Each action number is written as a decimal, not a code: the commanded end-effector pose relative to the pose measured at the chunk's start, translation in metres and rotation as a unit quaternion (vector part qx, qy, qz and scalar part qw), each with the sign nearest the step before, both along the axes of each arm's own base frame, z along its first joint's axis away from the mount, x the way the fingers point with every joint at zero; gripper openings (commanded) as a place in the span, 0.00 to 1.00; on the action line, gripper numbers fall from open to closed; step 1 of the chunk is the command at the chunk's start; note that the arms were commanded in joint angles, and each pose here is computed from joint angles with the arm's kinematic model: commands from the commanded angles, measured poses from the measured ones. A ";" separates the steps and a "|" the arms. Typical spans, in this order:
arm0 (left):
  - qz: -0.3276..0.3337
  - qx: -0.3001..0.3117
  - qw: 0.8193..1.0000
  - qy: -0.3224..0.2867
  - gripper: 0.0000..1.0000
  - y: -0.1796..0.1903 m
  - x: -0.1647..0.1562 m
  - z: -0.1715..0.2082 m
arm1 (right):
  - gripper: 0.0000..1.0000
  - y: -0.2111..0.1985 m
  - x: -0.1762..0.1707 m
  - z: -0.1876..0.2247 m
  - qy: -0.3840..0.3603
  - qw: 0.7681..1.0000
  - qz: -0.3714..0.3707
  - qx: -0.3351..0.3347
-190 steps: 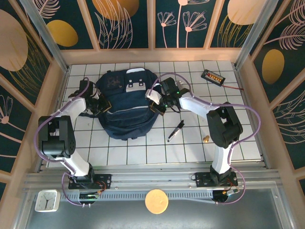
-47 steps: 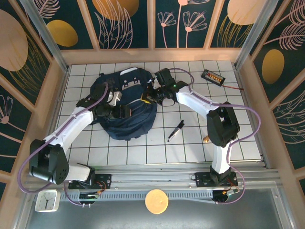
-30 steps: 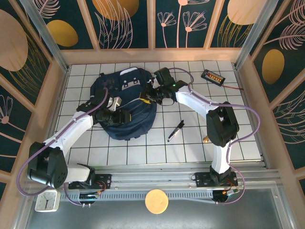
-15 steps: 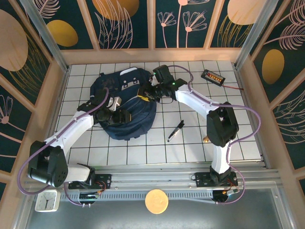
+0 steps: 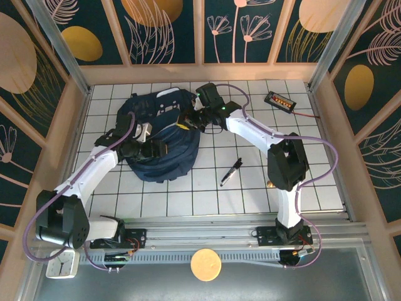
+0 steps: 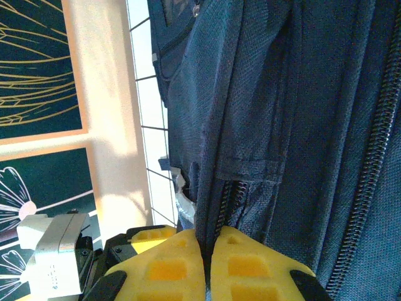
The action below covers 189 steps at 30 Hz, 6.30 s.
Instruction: Pack books, pencil case, and school supplies into a backpack
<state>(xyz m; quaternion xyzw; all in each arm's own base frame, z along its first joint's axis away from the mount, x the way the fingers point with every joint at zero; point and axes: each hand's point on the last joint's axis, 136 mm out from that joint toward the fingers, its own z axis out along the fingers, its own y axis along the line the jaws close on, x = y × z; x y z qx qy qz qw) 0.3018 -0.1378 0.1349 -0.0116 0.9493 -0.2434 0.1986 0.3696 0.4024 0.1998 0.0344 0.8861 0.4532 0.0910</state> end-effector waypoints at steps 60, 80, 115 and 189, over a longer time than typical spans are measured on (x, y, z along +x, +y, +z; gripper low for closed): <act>-0.019 0.033 0.998 -0.055 0.07 0.010 0.045 -0.021 | 0.05 0.014 -0.017 0.011 -0.015 0.999 0.024 0.039; 0.150 0.313 0.937 0.027 0.00 0.154 0.009 -0.032 | 0.00 -0.065 0.008 -0.010 -0.028 0.999 -0.010 -0.029; 0.133 0.194 0.959 -0.160 0.99 0.128 0.060 0.070 | 0.58 0.037 -0.036 -0.025 0.037 0.995 0.080 0.043; -0.064 0.256 0.937 -0.228 0.34 0.068 0.102 0.053 | 0.46 0.054 -0.016 0.037 0.073 0.985 0.042 0.151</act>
